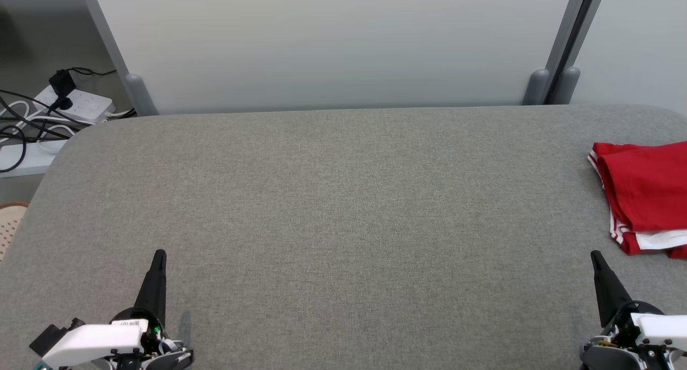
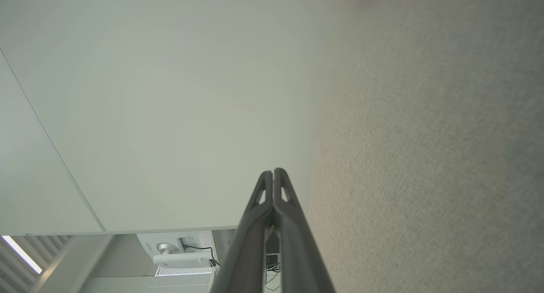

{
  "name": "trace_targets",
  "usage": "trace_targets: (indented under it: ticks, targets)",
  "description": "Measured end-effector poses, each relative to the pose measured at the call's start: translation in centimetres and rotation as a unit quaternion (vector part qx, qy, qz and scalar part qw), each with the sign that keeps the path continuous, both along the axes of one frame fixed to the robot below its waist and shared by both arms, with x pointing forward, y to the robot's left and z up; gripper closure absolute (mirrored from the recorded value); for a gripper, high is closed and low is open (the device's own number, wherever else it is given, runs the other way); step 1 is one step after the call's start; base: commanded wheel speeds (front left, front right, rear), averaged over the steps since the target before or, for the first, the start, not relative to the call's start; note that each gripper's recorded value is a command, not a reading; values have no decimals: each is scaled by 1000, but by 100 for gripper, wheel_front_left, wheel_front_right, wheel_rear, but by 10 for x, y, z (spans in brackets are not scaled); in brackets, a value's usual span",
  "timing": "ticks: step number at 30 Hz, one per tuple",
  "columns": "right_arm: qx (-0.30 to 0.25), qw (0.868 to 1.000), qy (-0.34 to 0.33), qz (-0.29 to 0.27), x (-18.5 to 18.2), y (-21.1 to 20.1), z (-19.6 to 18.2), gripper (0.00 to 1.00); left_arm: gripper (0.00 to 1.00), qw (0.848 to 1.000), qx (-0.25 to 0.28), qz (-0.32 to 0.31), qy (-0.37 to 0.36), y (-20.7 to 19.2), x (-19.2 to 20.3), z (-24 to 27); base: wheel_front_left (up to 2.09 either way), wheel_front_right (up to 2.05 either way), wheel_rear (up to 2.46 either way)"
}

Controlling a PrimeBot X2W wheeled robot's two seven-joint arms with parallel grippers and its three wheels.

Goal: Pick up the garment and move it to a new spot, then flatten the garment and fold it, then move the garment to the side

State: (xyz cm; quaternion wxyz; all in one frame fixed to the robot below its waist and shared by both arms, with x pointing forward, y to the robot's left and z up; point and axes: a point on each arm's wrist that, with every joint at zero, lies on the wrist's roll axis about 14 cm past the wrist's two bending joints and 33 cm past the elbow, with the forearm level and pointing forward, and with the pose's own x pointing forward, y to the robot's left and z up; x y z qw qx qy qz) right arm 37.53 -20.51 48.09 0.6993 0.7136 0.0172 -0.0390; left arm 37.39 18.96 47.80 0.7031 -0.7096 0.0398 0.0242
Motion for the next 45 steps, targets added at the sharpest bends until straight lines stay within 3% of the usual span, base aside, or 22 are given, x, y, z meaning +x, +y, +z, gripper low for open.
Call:
trace_targets:
  ticks: [45]
  targets:
    - [1,1000,0,1,0,0,0,100,100,1000,0,1,0,1,0,0,0,0,0]
